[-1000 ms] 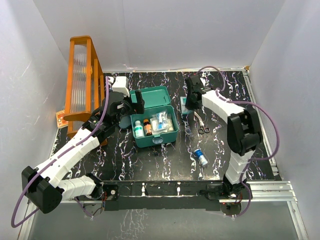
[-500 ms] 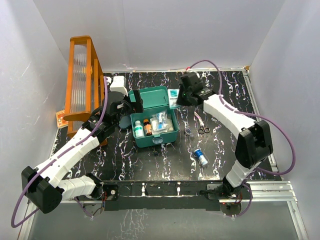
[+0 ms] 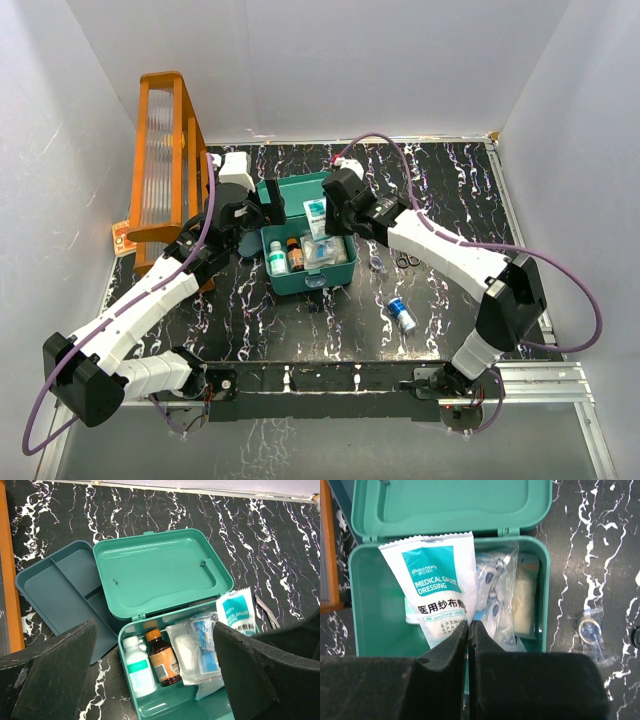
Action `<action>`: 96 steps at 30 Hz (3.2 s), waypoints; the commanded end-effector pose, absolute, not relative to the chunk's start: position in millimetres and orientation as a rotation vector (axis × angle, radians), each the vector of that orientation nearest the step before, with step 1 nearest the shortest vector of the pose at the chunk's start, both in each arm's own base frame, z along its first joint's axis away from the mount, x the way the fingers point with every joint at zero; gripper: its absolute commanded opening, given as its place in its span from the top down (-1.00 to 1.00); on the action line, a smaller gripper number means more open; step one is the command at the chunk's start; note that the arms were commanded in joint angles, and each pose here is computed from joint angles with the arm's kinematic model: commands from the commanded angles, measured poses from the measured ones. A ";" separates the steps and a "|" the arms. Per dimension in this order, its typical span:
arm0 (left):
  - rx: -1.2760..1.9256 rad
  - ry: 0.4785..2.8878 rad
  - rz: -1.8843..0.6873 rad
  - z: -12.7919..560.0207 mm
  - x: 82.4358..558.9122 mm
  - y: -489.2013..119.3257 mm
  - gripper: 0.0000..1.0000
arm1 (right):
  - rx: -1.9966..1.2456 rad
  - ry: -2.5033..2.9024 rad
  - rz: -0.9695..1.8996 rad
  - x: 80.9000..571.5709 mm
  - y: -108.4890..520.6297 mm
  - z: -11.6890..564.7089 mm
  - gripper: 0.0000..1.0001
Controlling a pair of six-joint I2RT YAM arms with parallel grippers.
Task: Organize the medicine kit
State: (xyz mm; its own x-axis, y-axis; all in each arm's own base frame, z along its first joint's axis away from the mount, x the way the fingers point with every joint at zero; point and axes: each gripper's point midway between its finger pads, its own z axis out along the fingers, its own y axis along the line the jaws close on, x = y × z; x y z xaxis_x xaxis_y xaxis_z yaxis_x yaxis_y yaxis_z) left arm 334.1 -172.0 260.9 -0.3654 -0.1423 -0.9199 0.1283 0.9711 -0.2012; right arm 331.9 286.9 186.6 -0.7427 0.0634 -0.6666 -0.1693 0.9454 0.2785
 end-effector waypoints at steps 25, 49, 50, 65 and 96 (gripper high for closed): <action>-0.087 1.897 -0.274 268.8 331.4 -160.0 -0.97 | -0.041 2.401 0.207 316.5 275.2 161.0 1.00; -0.091 1.895 -0.270 270.9 329.3 -157.7 -0.97 | 0.029 2.407 0.117 328.9 273.7 156.4 0.60; -0.091 1.895 -0.269 270.9 329.4 -157.4 -0.97 | 0.032 2.400 0.120 329.9 273.9 159.3 0.56; -0.103 1.933 -0.247 260.9 325.5 -153.5 -0.97 | -0.134 2.411 0.269 341.3 314.9 154.9 0.31; 0.011 2.255 -0.401 152.4 285.6 -175.4 -0.89 | -0.071 2.308 0.399 353.5 308.7 204.9 -0.02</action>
